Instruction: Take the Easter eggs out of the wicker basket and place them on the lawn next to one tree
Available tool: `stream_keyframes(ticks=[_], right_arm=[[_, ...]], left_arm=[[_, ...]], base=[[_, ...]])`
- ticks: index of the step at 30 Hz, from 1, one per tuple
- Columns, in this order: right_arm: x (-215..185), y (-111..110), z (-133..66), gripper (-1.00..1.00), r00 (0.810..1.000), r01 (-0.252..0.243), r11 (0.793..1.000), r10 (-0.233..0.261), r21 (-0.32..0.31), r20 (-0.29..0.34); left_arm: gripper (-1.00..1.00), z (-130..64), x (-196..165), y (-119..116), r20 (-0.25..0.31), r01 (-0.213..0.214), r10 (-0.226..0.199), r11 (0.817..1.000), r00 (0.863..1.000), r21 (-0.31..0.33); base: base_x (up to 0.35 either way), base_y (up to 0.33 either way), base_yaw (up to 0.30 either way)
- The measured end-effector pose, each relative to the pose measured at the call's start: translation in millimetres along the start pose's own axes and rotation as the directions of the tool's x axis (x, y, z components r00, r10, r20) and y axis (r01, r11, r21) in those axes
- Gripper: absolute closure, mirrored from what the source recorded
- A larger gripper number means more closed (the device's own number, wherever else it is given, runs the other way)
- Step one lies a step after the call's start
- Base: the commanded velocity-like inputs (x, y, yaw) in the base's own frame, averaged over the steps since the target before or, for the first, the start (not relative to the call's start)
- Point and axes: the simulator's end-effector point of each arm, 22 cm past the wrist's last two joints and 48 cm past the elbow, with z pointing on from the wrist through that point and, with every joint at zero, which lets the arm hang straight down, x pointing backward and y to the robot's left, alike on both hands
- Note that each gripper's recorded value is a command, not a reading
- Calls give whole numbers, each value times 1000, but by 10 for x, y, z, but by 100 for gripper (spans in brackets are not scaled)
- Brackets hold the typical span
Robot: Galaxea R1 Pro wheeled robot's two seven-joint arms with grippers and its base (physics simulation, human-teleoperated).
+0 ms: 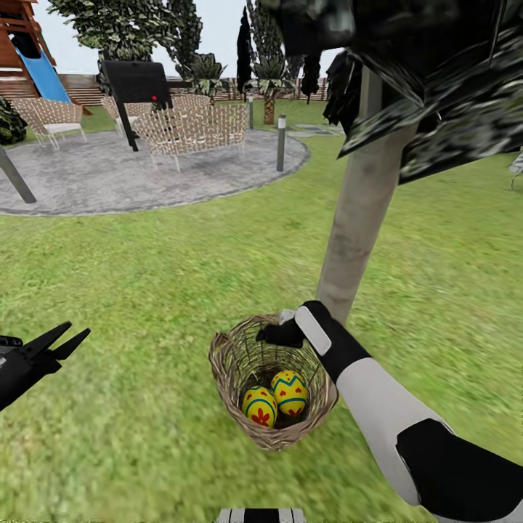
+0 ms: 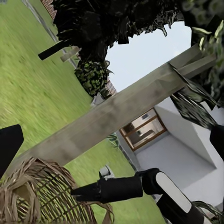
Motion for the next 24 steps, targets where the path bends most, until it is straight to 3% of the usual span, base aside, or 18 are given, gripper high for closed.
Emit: stream_keyframes(ticks=[7, 11, 13, 24], right_arm=[[72, -88, 121, -100, 999, -25, 1000, 25, 2, -21], [45, -150, 109, -100, 996, -85, 996, 85, -14, -19], [145, -237, 200, -100, 992, -119, 993, 119, -9, -49], [301, -372, 407, -100, 985, -144, 990, 144, 6, -92]], left_arm=[[-100, -9, 46, 116, -4, 15, -15, 1000, 1000, -16], [-100, -11, 42, 114, -2, 16, -16, 1000, 1000, -16], [-100, -13, 60, 158, -5, 20, -20, 1000, 1000, -23], [-100, -21, 138, 323, -14, 39, -39, 998, 999, -46]], base=[[0, 0, 0], [0, 0, 0], [0, 0, 0], [0, 0, 0]])
